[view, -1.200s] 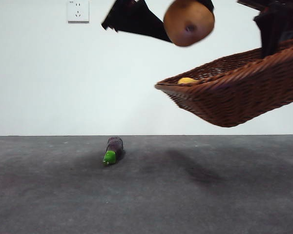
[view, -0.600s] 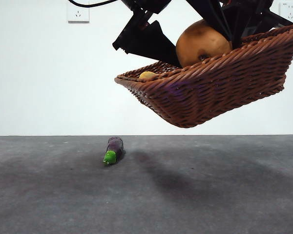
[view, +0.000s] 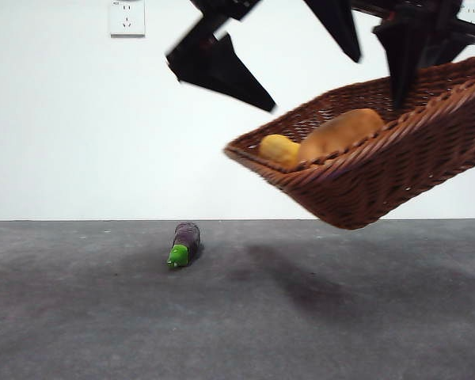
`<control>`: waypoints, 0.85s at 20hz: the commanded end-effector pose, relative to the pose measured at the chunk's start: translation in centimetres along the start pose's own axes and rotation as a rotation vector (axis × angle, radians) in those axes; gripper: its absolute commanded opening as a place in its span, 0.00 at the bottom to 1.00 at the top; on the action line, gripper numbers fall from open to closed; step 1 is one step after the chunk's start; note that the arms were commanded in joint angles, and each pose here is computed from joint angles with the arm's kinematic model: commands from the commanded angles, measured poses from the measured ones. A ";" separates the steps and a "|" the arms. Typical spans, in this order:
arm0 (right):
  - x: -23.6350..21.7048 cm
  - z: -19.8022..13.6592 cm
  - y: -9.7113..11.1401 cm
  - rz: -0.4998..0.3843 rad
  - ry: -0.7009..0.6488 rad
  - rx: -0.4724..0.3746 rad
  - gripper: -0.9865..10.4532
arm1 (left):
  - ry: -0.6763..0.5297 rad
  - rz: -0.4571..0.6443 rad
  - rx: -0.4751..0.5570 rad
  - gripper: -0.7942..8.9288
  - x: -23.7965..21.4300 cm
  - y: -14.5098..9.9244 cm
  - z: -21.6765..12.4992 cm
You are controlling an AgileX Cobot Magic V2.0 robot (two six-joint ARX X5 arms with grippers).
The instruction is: Help me put the vegetables on the table into the basket
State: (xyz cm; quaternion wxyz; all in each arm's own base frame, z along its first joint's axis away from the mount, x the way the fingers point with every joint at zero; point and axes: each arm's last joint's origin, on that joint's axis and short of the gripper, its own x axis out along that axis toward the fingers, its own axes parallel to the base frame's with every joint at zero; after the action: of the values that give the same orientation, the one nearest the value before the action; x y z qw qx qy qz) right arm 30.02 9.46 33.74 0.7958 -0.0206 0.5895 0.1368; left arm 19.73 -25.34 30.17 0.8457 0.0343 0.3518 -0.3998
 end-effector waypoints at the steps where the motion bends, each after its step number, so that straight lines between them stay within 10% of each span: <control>1: 0.2 0.1 -1.9 -0.019 0.010 0.047 0.07 | -0.034 0.126 0.030 0.58 -0.4 0.5 0.2; 6: -0.4 -0.4 -6.0 -0.056 0.033 0.136 0.07 | 0.060 0.313 -0.056 0.57 -0.1 5.1 -0.2; 17: -0.6 -0.4 -7.2 -0.060 0.019 0.146 0.07 | 0.224 0.298 -0.374 0.57 5.7 19.6 2.4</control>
State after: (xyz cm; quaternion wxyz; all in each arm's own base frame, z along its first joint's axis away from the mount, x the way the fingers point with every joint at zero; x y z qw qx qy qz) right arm 31.02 2.35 33.62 0.7958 0.0171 0.6020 0.0639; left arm 36.87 -16.46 24.51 0.8450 -0.0326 0.5000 -0.1868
